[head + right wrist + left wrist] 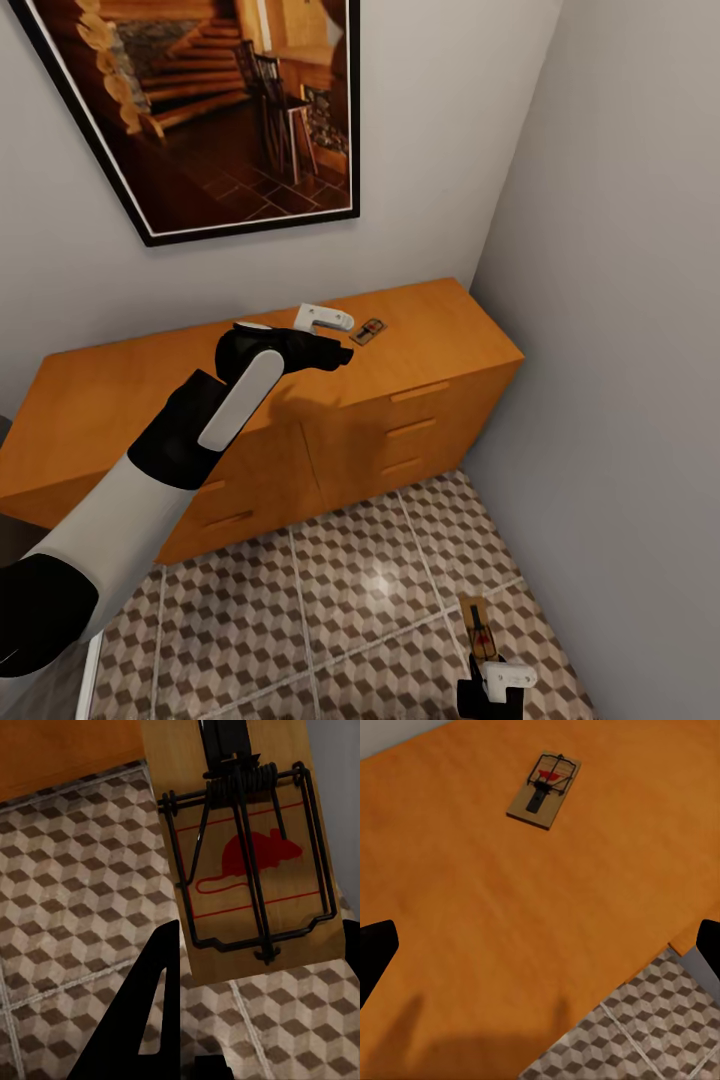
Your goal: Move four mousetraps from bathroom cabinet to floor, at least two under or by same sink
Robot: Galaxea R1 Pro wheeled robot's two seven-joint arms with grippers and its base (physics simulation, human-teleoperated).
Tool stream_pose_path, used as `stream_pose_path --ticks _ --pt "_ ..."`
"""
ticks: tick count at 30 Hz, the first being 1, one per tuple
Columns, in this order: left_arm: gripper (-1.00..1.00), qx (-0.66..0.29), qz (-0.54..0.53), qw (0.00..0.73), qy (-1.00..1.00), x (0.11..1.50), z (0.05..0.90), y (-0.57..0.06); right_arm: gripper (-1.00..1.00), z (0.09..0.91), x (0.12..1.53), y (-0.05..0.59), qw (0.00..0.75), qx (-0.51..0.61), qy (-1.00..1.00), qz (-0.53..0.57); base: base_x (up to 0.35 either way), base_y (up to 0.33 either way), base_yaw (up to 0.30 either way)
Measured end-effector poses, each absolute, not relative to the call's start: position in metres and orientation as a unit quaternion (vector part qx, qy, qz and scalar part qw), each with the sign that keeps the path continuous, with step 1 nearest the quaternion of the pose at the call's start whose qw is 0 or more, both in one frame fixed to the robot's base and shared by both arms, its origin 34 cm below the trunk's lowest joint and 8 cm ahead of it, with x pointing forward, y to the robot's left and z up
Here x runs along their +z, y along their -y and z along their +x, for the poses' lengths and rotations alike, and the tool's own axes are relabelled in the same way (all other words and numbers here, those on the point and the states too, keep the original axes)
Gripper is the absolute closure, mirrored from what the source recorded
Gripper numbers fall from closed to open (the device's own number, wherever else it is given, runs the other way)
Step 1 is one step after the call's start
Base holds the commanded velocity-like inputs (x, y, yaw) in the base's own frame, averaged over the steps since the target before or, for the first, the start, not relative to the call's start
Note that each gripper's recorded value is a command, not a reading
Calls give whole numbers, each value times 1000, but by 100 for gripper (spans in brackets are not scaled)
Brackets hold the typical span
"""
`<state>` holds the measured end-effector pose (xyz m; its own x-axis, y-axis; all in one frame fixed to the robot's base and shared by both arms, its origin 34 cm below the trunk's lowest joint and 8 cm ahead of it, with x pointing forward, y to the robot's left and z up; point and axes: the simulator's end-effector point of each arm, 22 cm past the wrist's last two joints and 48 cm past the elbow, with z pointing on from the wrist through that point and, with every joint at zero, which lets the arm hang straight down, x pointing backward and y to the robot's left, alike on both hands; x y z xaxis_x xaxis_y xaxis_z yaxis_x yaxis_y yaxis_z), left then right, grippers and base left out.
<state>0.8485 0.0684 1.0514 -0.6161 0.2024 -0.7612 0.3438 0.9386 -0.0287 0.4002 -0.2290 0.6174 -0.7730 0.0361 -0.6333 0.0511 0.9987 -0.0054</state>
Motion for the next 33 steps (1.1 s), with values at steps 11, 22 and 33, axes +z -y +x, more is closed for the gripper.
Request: stream_pose_path --ticks 11,22,33 --pt "-100 -86 153 409 -895 1049 848 -68 100 399 617 229 335 -11 -942 23 150 0 0" --pt "-100 -85 153 406 -897 1046 848 -68 100 399 617 229 335 -11 -942 23 114 0 0" --pt "-100 -79 177 399 -897 1037 839 -57 100 399 617 229 335 -11 -942 23 6 0 0"
